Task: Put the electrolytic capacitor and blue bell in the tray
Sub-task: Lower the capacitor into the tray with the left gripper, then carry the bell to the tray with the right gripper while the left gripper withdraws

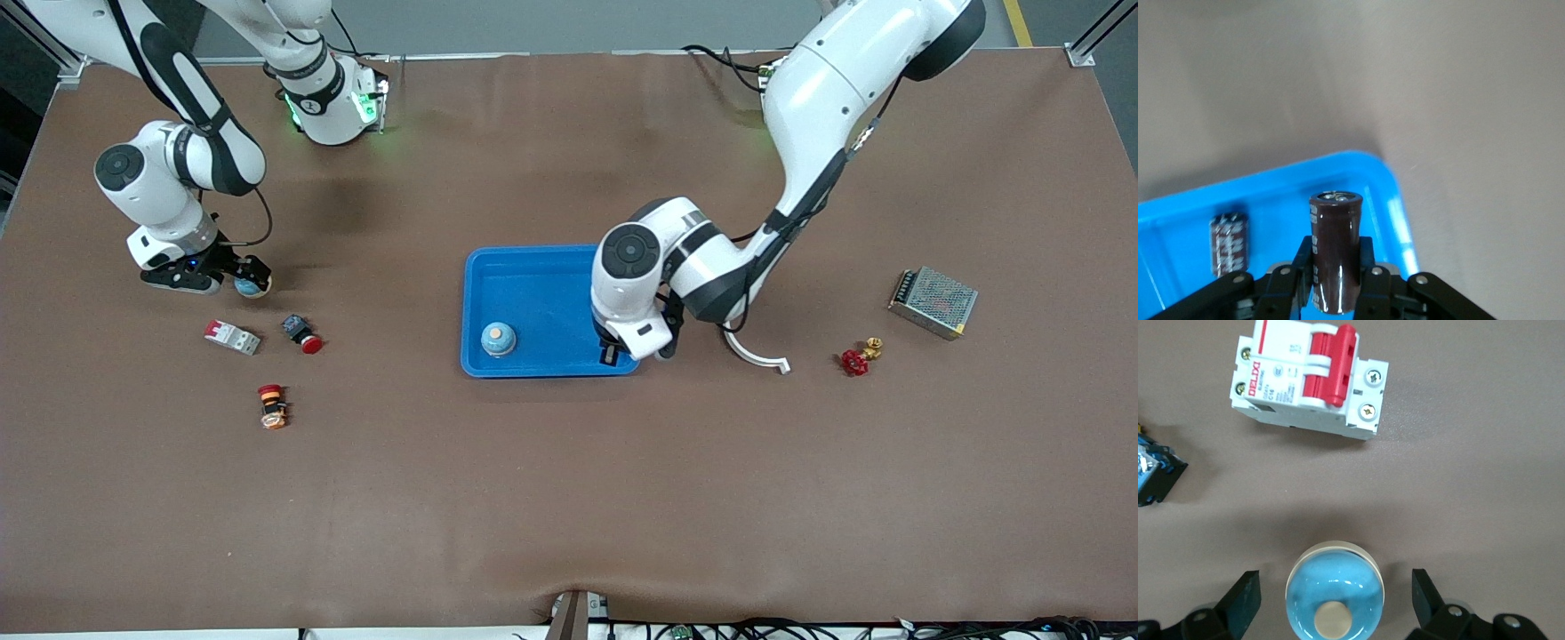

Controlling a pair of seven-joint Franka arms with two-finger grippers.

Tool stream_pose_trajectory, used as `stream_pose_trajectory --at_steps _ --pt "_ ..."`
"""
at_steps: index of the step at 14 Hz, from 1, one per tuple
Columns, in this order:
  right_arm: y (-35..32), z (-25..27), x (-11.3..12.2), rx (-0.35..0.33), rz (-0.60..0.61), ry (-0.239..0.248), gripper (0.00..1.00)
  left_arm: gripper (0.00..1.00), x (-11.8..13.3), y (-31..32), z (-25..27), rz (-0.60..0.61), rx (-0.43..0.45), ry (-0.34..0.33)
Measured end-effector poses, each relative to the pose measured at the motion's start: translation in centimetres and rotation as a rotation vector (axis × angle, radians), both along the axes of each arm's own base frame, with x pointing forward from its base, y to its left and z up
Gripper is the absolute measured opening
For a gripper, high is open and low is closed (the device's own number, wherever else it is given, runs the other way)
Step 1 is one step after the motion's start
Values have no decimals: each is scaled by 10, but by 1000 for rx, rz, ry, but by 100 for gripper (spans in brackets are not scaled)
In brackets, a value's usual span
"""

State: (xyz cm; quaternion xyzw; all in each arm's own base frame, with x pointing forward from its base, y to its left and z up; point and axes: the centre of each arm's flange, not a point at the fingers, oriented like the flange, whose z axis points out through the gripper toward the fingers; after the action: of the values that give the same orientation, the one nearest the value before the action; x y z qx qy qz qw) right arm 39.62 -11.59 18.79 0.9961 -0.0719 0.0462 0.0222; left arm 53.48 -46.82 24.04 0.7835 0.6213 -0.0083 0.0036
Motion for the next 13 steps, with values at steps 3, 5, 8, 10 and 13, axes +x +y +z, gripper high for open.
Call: stream_pose_trajectory --at_steps 3,5,8,10,13 --pt "0 -3 -1 2 0 6 100 30 -16 -12 -27 26 16 38" --pt "1 -4 -1 3 1 8 91 30 -22 -14 -45 46 23 59" --pt "2 -5 -2 7 -41 8 63 30 -22 -13 -53 76 26 67" --pt "5 -5 -1 10 -60 6 63 30 -23 -13 -53 102 27 66" --pt "9 -4 0 15 -81 14 63 30 -28 -19 -53 136 30 68"
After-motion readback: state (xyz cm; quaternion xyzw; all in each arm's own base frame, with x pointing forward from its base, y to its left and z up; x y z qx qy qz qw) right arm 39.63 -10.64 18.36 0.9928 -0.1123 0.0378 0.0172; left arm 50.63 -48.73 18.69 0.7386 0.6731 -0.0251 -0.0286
